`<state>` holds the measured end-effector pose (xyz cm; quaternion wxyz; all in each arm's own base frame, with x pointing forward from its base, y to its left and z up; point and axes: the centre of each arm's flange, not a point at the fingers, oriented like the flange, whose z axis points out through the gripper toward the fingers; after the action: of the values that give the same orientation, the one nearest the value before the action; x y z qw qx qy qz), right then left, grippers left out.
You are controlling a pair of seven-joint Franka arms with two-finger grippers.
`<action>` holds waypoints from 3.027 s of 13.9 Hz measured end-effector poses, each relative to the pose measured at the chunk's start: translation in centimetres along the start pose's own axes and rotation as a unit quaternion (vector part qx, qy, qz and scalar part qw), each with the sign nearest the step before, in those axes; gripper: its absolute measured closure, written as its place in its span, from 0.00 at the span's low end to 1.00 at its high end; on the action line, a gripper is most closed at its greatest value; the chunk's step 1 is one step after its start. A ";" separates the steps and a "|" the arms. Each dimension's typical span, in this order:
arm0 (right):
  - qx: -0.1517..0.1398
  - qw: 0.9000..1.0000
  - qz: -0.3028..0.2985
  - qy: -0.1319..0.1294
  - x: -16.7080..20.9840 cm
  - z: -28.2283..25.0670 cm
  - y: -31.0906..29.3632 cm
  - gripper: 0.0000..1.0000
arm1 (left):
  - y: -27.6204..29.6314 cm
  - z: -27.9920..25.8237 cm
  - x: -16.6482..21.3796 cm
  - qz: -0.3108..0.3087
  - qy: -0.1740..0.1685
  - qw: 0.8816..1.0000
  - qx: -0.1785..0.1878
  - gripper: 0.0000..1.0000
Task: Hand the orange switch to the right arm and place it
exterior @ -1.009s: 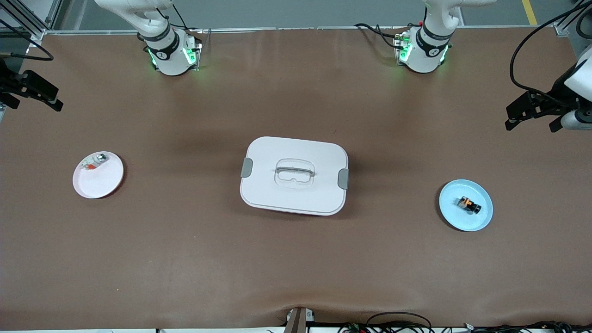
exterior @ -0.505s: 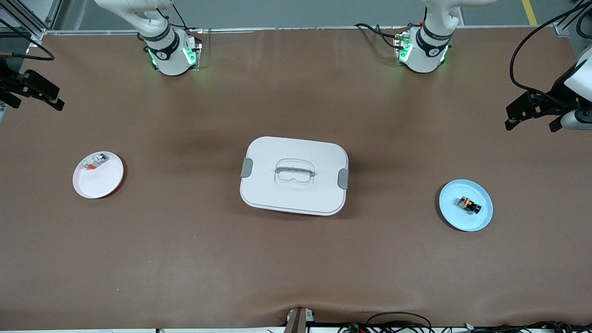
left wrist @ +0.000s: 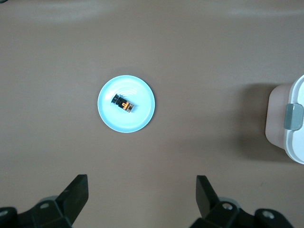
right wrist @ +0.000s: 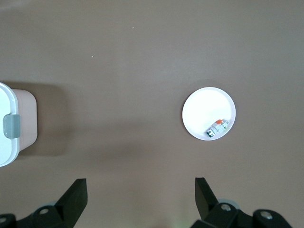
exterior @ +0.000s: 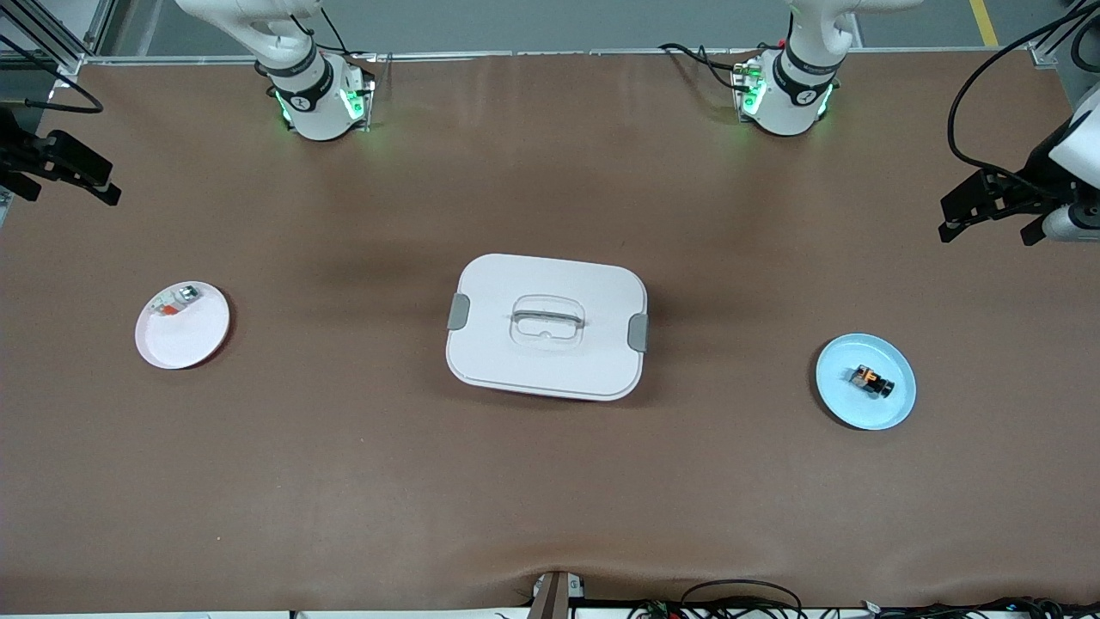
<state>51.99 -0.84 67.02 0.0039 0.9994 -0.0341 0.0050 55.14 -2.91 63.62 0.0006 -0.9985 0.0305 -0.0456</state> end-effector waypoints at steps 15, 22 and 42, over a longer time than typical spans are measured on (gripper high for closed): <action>0.000 1.000 0.002 0.001 0.0 0.0 0.2 0.00 | -6.1 8.1 4.0 0.017 -0.030 0.999 0.001 0.00; 0.000 1.000 0.003 0.002 0.1 0.0 0.3 0.00 | -8.7 16.6 4.6 0.130 -0.024 0.991 0.031 0.00; 0.000 1.000 -0.011 0.003 0.1 0.0 0.0 0.00 | -7.2 39.2 4.6 0.238 -0.026 0.970 0.038 0.00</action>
<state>52.07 -0.82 67.06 0.0040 0.9997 -0.0232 0.0083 63.75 3.91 25.06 0.0504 -0.9626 0.2656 -0.0190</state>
